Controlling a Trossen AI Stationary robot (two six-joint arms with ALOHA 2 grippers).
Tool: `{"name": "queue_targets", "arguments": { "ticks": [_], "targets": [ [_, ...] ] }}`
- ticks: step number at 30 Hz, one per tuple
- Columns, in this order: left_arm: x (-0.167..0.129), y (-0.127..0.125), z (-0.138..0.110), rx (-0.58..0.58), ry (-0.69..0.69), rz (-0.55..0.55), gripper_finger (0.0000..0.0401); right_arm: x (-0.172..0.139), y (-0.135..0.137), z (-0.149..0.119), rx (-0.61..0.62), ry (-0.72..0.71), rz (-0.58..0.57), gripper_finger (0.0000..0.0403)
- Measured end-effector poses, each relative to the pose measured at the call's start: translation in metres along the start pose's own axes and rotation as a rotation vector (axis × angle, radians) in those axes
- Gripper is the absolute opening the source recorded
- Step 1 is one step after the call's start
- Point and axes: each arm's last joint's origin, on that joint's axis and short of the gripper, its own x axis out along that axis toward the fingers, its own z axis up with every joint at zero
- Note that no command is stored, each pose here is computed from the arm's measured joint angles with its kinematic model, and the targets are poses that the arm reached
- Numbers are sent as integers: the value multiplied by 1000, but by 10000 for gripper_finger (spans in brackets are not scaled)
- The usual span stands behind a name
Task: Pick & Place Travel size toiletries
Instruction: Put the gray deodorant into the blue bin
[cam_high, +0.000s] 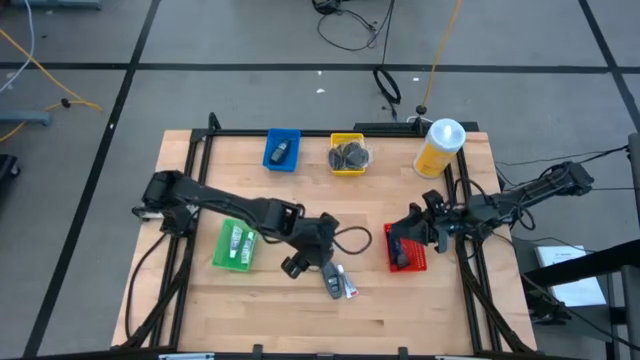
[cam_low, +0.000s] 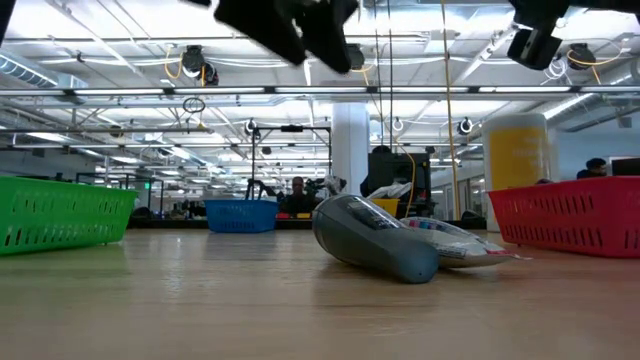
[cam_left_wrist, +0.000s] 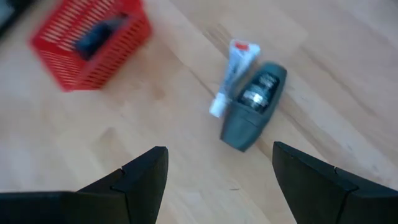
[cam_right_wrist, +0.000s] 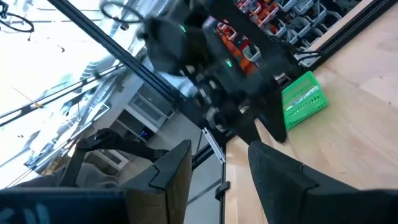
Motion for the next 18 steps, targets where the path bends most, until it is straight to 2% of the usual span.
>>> {"name": "queue_targets", "arguments": {
  "ticks": [9, 15, 18],
  "targets": [
    [64, -18, -4, 182, 71, -136, 285, 5, -4, -4, 21, 21, -29, 150],
    [90, -23, -2, 281, 42, -132, 285, 7, -5, -5, 41, 9, -55, 150],
    [100, -23, -4, 293, 43, -138, 285, 7, -5, -5, 43, 9, -54, 150]
  ]
}}
